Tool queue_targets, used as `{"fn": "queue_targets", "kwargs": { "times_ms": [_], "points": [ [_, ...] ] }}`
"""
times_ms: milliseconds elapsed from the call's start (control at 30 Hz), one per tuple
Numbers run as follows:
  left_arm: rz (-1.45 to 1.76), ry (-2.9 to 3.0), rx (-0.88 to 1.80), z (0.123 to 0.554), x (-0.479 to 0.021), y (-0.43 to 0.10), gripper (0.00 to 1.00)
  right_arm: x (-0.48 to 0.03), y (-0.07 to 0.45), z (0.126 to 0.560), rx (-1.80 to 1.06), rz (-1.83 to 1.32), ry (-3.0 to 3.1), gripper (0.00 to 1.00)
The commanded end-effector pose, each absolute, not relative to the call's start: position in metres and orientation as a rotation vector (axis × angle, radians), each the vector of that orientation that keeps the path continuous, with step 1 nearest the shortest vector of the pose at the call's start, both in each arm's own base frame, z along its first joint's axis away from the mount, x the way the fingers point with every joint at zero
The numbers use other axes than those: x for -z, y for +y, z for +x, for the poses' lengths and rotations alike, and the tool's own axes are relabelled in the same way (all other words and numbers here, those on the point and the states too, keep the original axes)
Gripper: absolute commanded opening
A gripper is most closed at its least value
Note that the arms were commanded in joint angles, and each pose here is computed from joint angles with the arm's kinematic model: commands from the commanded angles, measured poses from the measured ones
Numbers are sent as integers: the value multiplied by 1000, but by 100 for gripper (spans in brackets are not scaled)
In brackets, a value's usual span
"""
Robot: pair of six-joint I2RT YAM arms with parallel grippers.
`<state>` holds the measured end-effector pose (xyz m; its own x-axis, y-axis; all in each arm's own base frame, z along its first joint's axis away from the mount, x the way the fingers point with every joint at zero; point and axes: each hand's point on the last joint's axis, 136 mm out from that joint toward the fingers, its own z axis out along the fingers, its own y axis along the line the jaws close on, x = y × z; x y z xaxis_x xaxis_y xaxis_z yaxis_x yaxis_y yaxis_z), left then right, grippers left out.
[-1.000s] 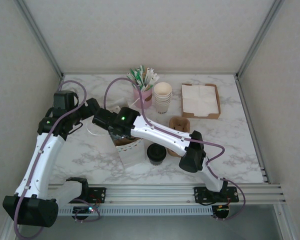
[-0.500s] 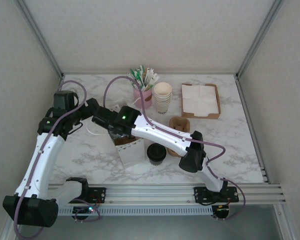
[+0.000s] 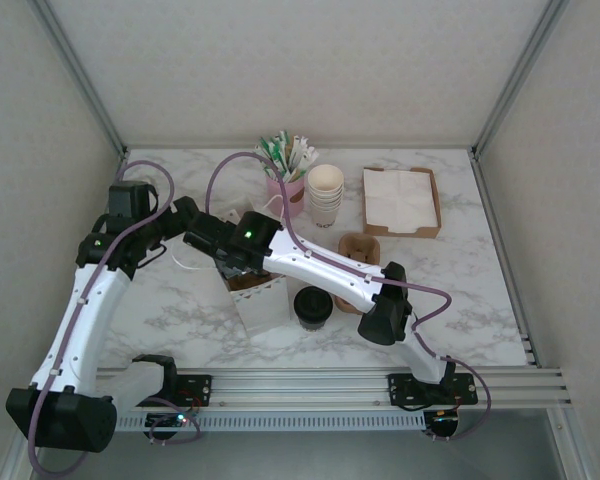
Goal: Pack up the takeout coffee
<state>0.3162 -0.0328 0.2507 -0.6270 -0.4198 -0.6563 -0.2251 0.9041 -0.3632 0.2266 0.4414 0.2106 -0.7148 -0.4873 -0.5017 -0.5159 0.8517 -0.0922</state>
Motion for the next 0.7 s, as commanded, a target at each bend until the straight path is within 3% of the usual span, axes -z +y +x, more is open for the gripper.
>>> {"fn": "queue_targets", "kwargs": {
  "times_ms": [0,667],
  "points": [
    [-448,2299,313,313,-244,-32,94,-241,441,226,-158,-713,2462,54],
    [-449,2315,310,312,-239,-33,94,-259,438,220,-196,-718,2437,55]
  ]
}}
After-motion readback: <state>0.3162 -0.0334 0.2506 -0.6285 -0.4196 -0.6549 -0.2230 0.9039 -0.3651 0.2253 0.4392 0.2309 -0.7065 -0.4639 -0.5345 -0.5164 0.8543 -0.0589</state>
